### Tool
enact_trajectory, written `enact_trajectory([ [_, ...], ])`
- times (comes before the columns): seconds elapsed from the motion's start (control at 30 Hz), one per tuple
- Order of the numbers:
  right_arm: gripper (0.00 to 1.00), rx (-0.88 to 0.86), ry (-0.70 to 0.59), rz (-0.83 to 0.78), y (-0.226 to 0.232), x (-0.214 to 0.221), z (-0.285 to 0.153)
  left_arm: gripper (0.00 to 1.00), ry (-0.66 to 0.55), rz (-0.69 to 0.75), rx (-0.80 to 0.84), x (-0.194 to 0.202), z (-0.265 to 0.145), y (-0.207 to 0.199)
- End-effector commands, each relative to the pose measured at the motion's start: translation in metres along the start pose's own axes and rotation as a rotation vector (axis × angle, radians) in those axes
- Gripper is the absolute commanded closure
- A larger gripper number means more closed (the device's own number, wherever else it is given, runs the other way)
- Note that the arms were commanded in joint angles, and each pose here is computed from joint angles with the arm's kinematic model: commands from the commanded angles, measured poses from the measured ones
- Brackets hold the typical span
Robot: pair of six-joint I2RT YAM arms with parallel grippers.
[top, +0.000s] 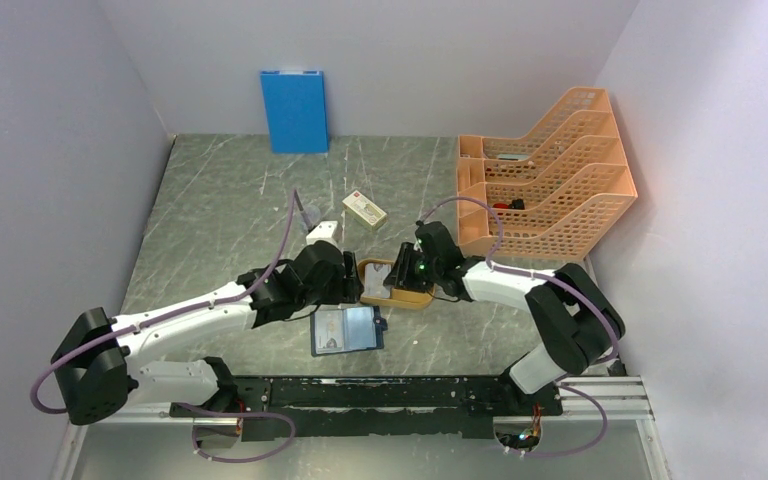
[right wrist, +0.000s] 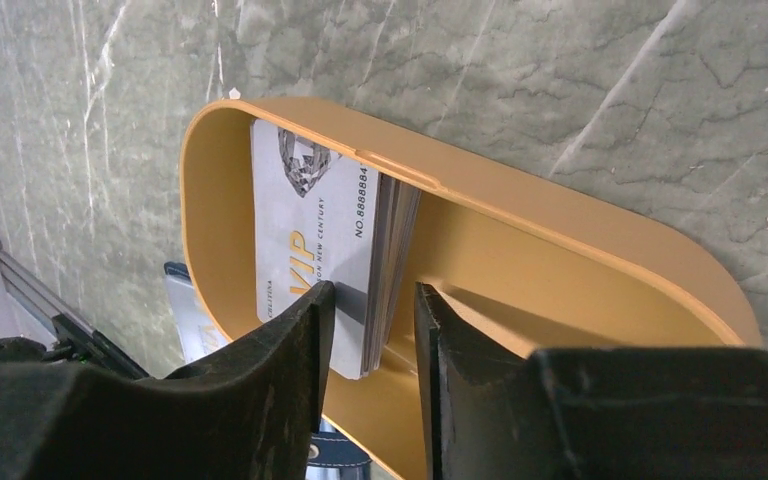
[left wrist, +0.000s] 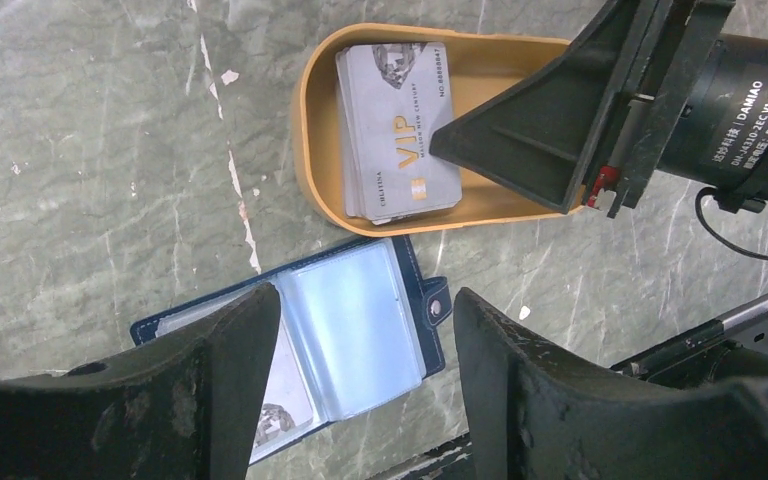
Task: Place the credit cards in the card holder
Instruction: Pick up the credit card from the storage box.
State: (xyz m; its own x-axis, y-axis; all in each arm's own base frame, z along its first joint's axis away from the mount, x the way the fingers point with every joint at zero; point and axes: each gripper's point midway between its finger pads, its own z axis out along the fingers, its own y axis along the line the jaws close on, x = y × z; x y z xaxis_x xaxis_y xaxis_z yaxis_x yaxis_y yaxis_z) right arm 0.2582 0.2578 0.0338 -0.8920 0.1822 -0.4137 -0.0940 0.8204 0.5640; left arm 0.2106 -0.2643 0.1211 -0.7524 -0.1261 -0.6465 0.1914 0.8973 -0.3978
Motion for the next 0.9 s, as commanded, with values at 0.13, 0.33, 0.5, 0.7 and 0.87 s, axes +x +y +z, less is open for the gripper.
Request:
enact_trajectory([
  [0.13,0.69,-0.037,-0.019,0.025,-0.005,-0.002,-0.008,0.32,0.009,-0.027,-0.004,0.004,-0.001,0.005],
  [0.33,0.57,-0.136,-0.022,0.021,0.012,-0.007,-0.013,0.32,0.013,-0.033,0.004,0.005,-0.001,0.003],
  [0.5,0.52,-0.158,-0.004,0.023,0.017,-0.007,-0.011,0.32,0.015,-0.039,0.01,0.006,-0.001,0.003],
  [0.7,0.65,-0.13,0.034,0.032,0.009,0.0,-0.004,0.33,0.018,-0.038,0.003,0.007,0.0,0.005],
  [0.87,0.73,-0.101,0.031,0.054,-0.001,0.003,-0.005,0.33,0.021,-0.036,0.001,0.009,0.0,0.006],
])
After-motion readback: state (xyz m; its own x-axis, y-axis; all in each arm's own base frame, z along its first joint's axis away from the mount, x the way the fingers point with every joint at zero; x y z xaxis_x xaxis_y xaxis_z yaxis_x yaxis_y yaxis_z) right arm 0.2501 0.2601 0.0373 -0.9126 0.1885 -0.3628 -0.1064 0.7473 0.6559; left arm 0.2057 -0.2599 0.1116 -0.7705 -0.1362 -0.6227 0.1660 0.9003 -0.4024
